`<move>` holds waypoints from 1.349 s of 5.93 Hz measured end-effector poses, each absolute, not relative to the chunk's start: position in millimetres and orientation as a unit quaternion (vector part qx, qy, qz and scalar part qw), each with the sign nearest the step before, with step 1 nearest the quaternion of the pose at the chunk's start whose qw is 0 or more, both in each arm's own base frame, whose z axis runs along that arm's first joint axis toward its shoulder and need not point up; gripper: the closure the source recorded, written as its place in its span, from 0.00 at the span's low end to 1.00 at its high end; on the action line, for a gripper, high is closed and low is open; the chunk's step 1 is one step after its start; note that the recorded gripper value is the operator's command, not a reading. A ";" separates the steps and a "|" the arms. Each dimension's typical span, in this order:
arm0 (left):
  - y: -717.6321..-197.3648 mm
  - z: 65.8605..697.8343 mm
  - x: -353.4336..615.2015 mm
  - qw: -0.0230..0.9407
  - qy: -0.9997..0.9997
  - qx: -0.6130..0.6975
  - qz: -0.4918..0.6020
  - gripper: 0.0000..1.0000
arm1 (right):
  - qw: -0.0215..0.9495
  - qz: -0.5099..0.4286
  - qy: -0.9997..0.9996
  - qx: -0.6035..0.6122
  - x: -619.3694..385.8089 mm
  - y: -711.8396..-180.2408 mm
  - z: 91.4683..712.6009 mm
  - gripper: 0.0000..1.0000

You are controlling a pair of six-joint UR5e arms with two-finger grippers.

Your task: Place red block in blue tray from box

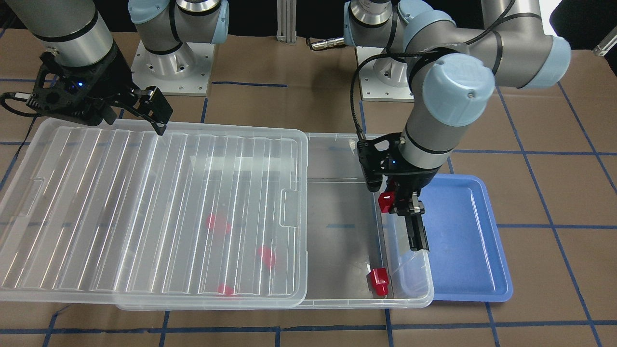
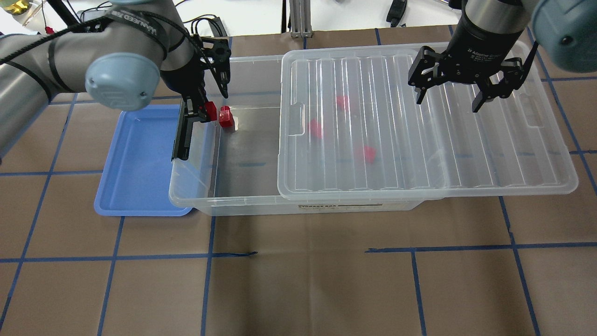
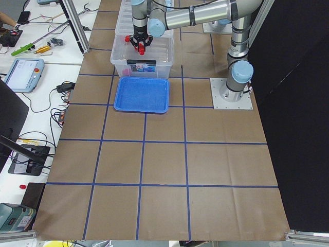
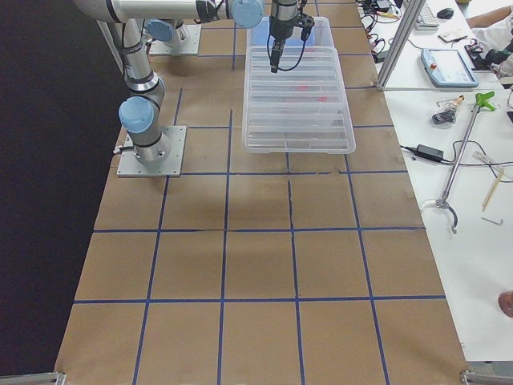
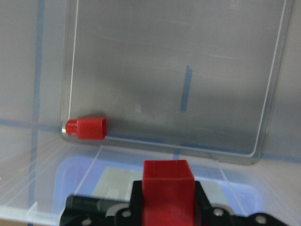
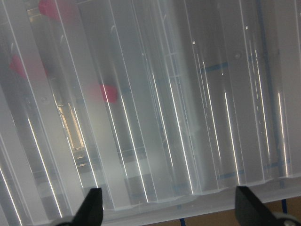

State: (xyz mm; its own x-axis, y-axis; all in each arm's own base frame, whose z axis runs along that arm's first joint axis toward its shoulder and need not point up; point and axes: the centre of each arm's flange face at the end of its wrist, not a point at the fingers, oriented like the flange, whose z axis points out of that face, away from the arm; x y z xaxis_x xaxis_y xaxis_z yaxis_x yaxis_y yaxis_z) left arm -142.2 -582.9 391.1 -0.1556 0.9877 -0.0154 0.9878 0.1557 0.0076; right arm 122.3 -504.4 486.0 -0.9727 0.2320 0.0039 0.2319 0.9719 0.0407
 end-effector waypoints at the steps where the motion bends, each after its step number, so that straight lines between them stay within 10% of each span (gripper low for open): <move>1: -584.3 406.1 -103.9 0.005 0.773 0.634 0.003 0.97 | -0.001 0.020 0.993 0.116 121.1 -505.5 485.5 0.00; 8: -569.4 228.0 36.2 -0.009 0.740 0.673 0.012 0.94 | -0.020 0.030 0.998 0.055 -104.9 -522.2 465.3 0.00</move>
State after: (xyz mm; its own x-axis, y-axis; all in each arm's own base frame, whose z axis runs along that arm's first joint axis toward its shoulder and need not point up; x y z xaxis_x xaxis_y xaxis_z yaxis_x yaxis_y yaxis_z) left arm 36.2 -569.4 228.0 -0.0948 0.9951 0.0285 0.9955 0.0947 0.0052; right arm -104.9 -522.2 465.3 -0.9931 0.1091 0.0437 0.1115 0.9921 0.0579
